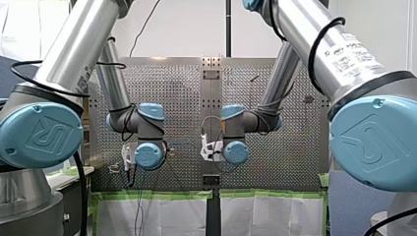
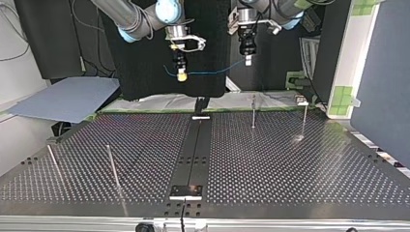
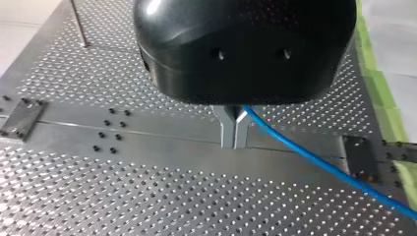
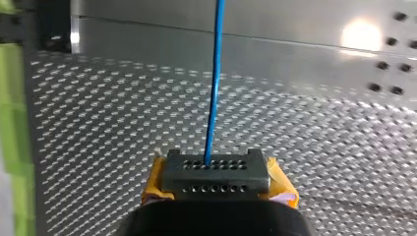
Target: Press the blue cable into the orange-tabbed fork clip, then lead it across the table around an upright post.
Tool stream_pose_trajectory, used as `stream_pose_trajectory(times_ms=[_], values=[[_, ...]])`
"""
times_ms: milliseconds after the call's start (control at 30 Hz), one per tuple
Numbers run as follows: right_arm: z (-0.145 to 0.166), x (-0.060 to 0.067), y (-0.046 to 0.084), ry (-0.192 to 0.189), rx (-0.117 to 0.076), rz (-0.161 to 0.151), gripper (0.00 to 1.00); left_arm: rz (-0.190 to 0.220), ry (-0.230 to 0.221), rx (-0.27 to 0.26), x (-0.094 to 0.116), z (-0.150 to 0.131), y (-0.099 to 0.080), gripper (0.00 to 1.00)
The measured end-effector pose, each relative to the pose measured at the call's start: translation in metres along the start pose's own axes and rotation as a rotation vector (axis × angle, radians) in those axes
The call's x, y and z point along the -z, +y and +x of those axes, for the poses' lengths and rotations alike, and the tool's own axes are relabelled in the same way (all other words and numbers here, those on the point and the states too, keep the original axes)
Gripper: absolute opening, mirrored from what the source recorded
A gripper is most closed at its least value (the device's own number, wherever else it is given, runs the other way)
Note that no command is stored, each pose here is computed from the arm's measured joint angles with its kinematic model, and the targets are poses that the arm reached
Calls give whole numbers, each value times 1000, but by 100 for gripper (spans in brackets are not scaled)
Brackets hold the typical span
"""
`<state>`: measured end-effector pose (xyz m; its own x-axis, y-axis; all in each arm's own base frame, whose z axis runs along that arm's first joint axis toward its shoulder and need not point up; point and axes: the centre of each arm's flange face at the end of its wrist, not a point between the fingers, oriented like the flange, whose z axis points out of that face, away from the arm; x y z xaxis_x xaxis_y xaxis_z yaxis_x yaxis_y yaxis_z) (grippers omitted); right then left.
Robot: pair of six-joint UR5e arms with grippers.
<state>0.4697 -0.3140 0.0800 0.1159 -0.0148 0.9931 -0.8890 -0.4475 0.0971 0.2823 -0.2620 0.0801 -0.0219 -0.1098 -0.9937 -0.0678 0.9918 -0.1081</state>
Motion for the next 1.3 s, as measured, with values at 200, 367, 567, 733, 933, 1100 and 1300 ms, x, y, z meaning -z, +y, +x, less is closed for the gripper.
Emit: stream_pose_trajectory(times_ms=[200,367,567,733,933,1100,1300], values=[[5,-14,-3,22,-30,27,0,-8,-2,-2,-12,-2,8,0],[-7,-24,-7,37,-59,54,0,-10,9,-21,-21,1,16,0],[-21,-40,-16,50,-70,91,0,-12,25,-32,-33,9,27,0],[-40,-49,-21,34,-70,102,0,-13,30,-24,-45,21,38,0],[-53,-58,-24,20,-74,107,0,-13,33,-12,-58,36,52,0],[-66,-69,-26,4,-73,110,0,-17,62,-14,-64,50,64,0],[-86,-79,-31,-21,-67,120,0,-23,102,-6,-70,62,79,0]])
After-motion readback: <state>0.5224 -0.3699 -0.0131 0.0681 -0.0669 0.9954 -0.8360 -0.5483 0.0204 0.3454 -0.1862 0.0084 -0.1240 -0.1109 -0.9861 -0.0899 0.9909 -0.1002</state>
